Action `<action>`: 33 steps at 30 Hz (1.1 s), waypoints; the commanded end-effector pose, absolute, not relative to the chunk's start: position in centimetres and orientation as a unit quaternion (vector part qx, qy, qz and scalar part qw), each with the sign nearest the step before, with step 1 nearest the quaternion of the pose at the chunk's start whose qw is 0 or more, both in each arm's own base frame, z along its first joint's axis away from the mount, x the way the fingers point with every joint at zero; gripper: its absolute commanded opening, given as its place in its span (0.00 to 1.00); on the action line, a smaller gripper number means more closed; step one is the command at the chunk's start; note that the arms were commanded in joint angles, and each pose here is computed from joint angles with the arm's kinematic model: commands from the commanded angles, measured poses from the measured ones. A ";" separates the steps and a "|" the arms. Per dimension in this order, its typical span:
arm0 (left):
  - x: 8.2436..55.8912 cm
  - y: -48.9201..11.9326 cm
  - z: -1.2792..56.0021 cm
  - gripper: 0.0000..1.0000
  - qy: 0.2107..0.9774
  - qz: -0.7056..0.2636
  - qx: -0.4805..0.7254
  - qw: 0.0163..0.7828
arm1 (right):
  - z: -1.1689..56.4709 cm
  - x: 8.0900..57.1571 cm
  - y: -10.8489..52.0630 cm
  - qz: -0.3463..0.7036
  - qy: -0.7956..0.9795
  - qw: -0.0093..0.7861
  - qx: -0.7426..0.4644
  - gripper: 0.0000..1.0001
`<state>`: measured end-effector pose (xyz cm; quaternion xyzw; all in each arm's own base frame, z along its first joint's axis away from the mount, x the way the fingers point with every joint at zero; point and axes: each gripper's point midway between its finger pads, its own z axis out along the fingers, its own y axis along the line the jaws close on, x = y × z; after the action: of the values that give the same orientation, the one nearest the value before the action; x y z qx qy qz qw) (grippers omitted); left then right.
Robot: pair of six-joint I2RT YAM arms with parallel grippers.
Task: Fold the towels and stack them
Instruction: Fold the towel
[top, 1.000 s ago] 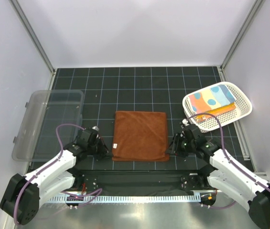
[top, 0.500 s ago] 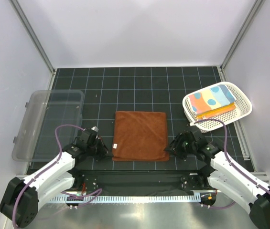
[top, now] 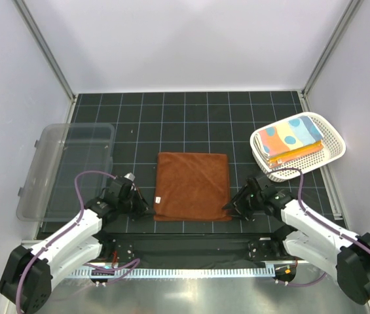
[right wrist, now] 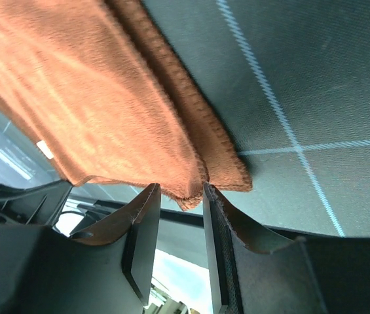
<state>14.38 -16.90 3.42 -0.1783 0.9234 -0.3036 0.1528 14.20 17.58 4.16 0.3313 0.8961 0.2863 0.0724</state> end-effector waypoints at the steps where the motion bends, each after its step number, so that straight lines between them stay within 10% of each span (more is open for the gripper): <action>1: 14.5 -17.4 3.9 0.00 0.918 -0.319 -0.176 0.155 | 4.9 14.6 18.4 0.298 0.891 0.065 0.337 0.39; 26: 14.6 -17.5 4.2 0.00 0.917 -0.321 -0.177 0.157 | 4.2 14.5 19.2 0.307 0.890 0.040 0.335 0.38; 31: 14.8 -17.6 4.4 0.00 0.915 -0.323 -0.178 0.161 | 4.7 15.0 19.8 0.325 0.886 0.046 0.328 0.01; 33: 15.1 -17.5 4.8 0.00 0.914 -0.324 -0.181 0.167 | 5.3 15.5 20.0 0.332 0.884 0.055 0.323 0.01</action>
<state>14.38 -16.99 3.52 -0.1846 0.9217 -0.3057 0.1513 14.51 18.96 3.89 0.3329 0.8922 0.3020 0.0436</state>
